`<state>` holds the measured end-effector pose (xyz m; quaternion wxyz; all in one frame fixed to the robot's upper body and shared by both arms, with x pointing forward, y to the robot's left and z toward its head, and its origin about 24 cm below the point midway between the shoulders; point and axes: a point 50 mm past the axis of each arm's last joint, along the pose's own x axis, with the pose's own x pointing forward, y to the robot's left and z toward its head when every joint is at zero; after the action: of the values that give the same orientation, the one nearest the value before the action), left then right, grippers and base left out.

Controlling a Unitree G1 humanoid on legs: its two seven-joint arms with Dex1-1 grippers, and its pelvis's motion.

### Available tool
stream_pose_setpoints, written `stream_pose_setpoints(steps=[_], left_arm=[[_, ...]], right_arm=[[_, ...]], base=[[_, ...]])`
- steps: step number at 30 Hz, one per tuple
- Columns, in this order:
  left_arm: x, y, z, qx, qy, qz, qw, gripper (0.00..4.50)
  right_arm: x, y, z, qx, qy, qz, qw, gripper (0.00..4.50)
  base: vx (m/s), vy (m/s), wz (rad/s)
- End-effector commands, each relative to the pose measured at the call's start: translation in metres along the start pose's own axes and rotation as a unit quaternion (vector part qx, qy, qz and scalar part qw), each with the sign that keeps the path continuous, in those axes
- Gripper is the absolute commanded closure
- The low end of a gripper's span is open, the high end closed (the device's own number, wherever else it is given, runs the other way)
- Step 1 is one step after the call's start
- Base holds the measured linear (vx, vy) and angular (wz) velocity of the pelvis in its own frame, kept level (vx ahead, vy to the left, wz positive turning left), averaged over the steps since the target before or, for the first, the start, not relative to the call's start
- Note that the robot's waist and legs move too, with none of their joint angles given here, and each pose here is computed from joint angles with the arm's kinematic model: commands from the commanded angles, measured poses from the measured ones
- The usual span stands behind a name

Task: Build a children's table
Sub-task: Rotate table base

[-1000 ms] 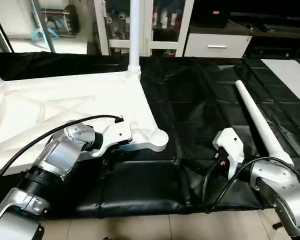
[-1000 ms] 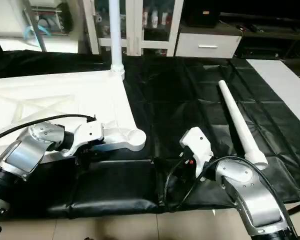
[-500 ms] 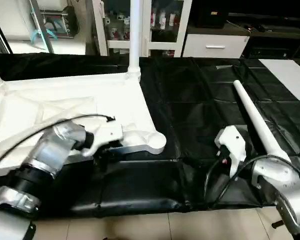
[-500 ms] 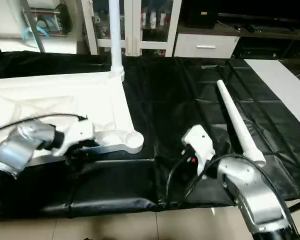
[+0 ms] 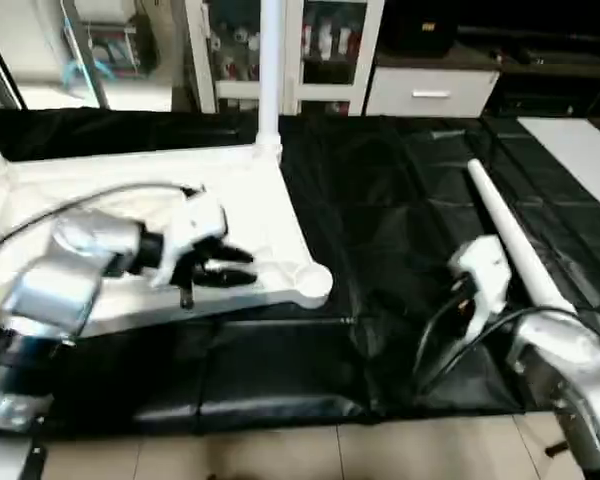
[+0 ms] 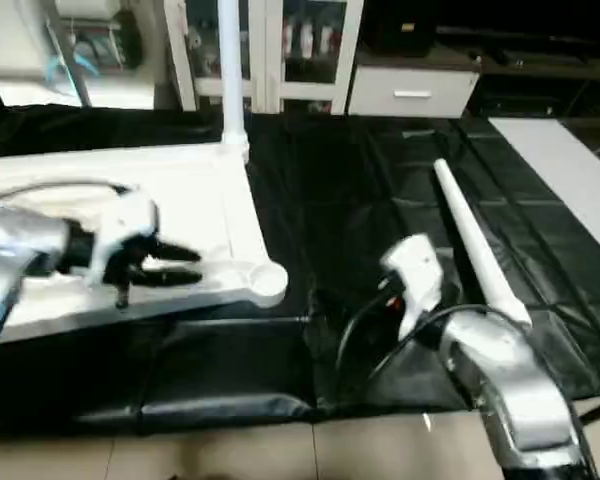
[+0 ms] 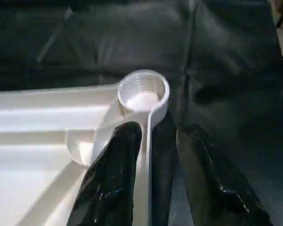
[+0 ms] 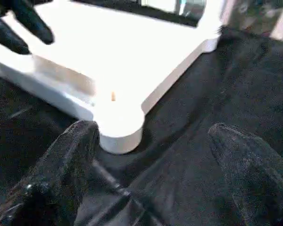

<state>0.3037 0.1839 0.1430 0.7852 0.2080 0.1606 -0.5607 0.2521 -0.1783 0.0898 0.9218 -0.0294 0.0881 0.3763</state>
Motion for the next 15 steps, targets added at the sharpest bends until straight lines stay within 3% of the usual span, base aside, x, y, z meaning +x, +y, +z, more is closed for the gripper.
stream_pose_setpoints(steps=[1,3,4,5,6,8,10,12,15], left_arm=[[-0.005,0.009,0.01,-0.045,-0.073,0.072,0.994,2.92],[0.0,0.024,0.009,-0.094,-0.114,0.207,0.967,2.92],[0.0,0.024,0.009,-0.094,-0.114,0.207,0.967,2.92],[0.008,0.027,0.004,-0.111,-0.13,0.298,0.939,2.92],[0.012,0.024,0.003,-0.125,-0.141,0.323,0.928,2.92],[0.022,0.014,0.004,-0.123,-0.149,0.335,0.922,2.92],[0.04,-0.001,0.006,-0.149,-0.17,0.372,0.9,2.92],[0.05,-0.005,0.002,-0.164,-0.162,0.411,0.882,2.92],[0.061,-0.011,-0.021,-0.205,-0.137,0.471,0.847,2.92]], right_arm=[[-0.002,-0.007,0.012,0.0,-0.021,-0.044,0.999,0.46],[-0.002,-0.019,0.012,-0.009,-0.01,-0.126,0.992,0.46],[-0.002,-0.019,0.012,-0.009,-0.01,-0.126,0.992,0.46],[-0.001,-0.035,0.01,-0.018,0.014,-0.227,0.974,0.46],[-0.002,-0.041,0.01,-0.013,0.018,-0.266,0.964,0.46],[-0.001,-0.046,0.014,-0.012,0.007,-0.304,0.953,0.46],[0.005,-0.043,0.023,0.016,-0.024,-0.325,0.945,0.46],[0.011,-0.036,0.025,0.015,-0.036,-0.305,0.952,0.46],[0.018,-0.032,0.015,0.004,-0.041,-0.3,0.953,0.46]], base=[[0.0,0.0,0.0],[0.0,0.0,0.0],[0.0,0.0,0.0],[0.0,0.0,0.0],[0.0,0.0,0.0],[0.0,0.0,0.0],[0.0,0.0,0.0],[0.0,0.0,0.0],[0.0,0.0,0.0]])
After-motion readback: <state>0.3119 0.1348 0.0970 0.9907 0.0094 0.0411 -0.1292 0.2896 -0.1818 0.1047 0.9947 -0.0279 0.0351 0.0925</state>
